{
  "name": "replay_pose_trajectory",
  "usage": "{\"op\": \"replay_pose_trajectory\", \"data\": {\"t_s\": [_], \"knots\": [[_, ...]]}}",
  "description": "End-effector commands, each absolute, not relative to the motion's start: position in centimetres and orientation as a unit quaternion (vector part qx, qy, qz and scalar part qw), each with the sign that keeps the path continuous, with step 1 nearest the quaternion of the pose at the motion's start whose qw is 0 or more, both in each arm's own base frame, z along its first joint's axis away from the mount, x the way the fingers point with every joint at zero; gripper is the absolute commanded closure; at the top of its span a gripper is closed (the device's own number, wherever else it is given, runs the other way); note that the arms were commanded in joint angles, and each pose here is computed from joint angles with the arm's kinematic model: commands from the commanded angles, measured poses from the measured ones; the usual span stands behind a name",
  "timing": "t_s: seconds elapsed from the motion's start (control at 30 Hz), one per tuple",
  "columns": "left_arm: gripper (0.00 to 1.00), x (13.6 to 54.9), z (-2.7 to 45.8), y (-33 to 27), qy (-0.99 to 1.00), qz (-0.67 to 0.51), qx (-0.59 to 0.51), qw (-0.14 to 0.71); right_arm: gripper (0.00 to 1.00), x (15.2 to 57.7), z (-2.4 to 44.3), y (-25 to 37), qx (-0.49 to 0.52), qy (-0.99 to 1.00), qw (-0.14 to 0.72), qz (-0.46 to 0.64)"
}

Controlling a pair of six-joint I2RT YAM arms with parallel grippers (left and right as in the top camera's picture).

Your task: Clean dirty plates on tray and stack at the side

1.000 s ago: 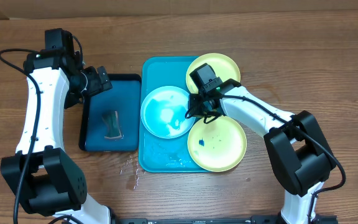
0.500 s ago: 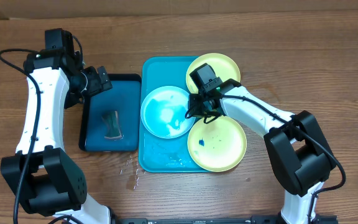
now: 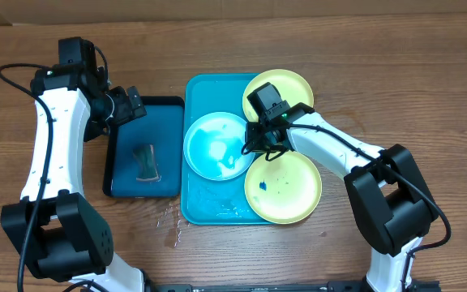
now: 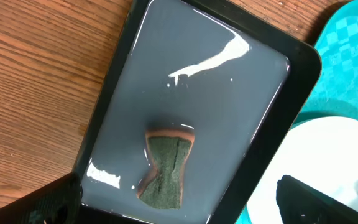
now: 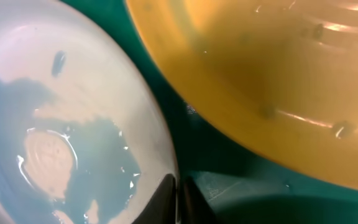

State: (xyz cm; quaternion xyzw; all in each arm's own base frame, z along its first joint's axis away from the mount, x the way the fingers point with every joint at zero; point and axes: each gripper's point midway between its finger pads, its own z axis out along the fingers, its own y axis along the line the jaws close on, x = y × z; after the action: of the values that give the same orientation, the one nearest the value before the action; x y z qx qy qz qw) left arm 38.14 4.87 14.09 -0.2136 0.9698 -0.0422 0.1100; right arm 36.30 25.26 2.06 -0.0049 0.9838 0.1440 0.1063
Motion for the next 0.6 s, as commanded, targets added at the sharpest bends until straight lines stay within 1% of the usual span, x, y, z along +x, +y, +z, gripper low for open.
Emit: {"op": "replay_pose_trajectory", "data": {"t_s": [0.0, 0.2, 0.4, 0.5, 0.57], "knots": [[0.0, 38.4, 15.2, 4.7, 0.967, -0.047, -0.217, 0.126, 0.96, 36.6, 2.3, 25.6, -0.001, 0.983, 0.113, 0.146], [0.0, 38.5, 15.2, 4.7, 0.967, -0.047, -0.217, 0.126, 0.96, 36.8, 3.0, 25.3, 0.008, 0.982, 0.114, 0.148], [0.0, 38.5, 15.2, 4.7, 0.967, -0.047, -0.217, 0.126, 0.96, 37.3, 6.1, 24.6, 0.017, 0.98, 0.128, 0.154], [0.0, 38.5, 15.2, 4.7, 0.967, -0.047, -0.217, 0.126, 0.79, 37.1, 6.5, 24.5, 0.017, 0.98, 0.128, 0.154], [0.0, 38.5, 15.2, 4.7, 0.967, -0.047, -0.217, 0.126, 0.71, 37.0, 6.2, 24.4, 0.017, 0.98, 0.124, 0.152]]}}
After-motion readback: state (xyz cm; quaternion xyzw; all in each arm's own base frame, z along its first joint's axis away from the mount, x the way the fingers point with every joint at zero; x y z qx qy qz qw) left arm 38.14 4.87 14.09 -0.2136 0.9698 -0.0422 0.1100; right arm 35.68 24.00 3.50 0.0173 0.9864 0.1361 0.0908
